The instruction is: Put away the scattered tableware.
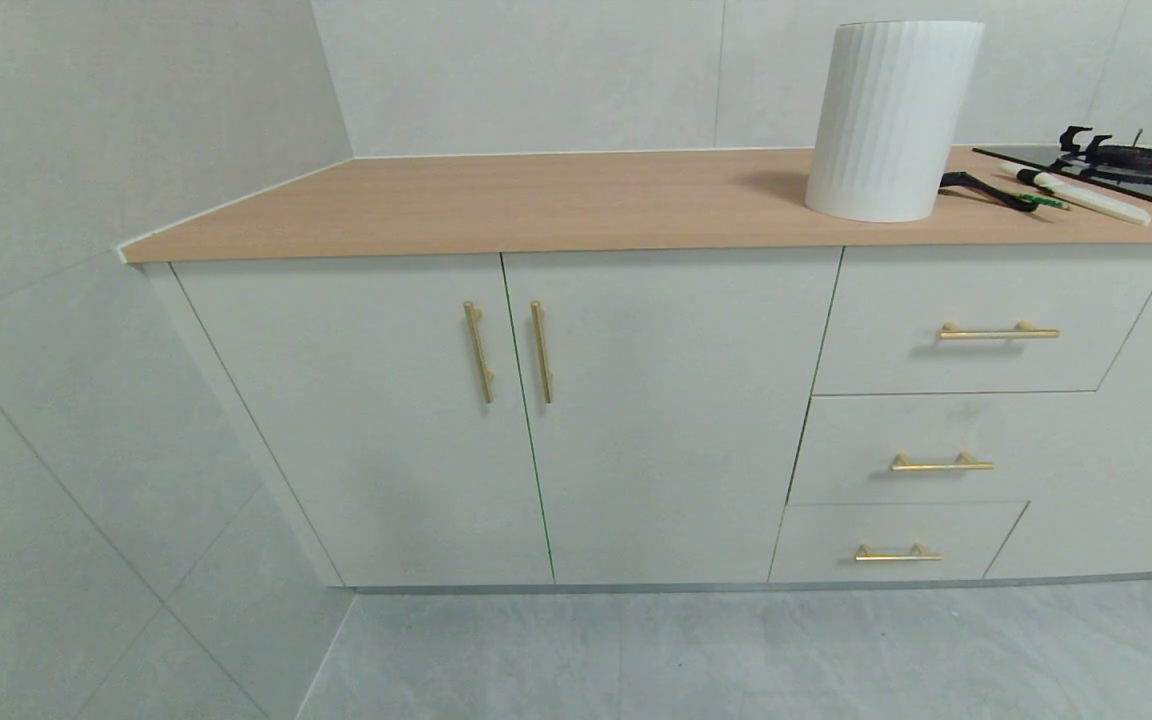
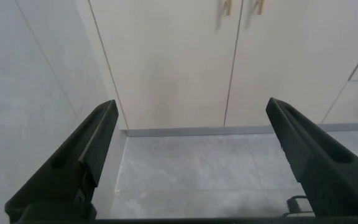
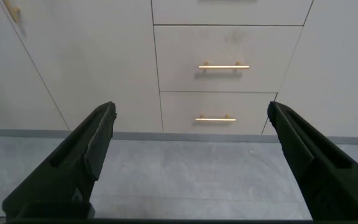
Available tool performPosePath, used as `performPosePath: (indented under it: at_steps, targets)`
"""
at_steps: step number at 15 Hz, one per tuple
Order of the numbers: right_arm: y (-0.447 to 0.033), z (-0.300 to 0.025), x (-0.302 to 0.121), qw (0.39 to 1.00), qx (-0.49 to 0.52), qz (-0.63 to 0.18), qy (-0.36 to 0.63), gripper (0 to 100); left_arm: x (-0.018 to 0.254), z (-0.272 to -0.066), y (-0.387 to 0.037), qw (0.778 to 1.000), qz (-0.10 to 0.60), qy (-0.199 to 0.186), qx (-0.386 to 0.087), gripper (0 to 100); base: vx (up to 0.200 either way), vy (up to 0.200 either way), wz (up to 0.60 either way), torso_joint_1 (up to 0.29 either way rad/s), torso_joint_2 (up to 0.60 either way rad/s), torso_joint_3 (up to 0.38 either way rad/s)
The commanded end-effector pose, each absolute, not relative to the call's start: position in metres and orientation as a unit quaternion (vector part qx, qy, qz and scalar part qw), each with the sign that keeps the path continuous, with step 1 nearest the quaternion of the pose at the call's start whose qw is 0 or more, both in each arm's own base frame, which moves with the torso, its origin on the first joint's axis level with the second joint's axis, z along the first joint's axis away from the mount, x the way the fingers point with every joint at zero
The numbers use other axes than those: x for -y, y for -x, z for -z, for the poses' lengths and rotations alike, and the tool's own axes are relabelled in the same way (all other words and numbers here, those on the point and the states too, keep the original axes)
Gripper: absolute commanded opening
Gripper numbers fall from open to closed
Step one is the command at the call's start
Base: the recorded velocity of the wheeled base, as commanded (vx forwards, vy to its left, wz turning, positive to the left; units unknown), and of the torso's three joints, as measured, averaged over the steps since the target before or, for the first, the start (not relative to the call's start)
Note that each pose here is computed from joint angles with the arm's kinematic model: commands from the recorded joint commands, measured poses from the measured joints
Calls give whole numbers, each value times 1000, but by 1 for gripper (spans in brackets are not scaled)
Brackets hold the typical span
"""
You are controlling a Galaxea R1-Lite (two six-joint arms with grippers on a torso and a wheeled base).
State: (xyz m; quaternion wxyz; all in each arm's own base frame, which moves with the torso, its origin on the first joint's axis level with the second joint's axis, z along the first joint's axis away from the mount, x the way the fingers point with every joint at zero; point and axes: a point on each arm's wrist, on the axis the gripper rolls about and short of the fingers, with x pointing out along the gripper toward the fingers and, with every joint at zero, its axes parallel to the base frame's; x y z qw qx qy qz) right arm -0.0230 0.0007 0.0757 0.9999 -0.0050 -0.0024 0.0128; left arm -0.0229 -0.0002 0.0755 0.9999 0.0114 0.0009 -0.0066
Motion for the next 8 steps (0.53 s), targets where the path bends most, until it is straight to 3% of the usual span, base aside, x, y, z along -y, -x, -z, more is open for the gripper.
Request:
performPosePath:
  at_steps: [1,8]
  targets:
    - [23,-76,-1,1000,1,-14,5,100,0,-75,23,1000,5,-18,-2,100,0,0,0,0,0,0]
    - [23,-76,-1,1000,1,-13,2,100,0,-75,23,1000,8,-13,-3,100,0,0,0,0,0,0]
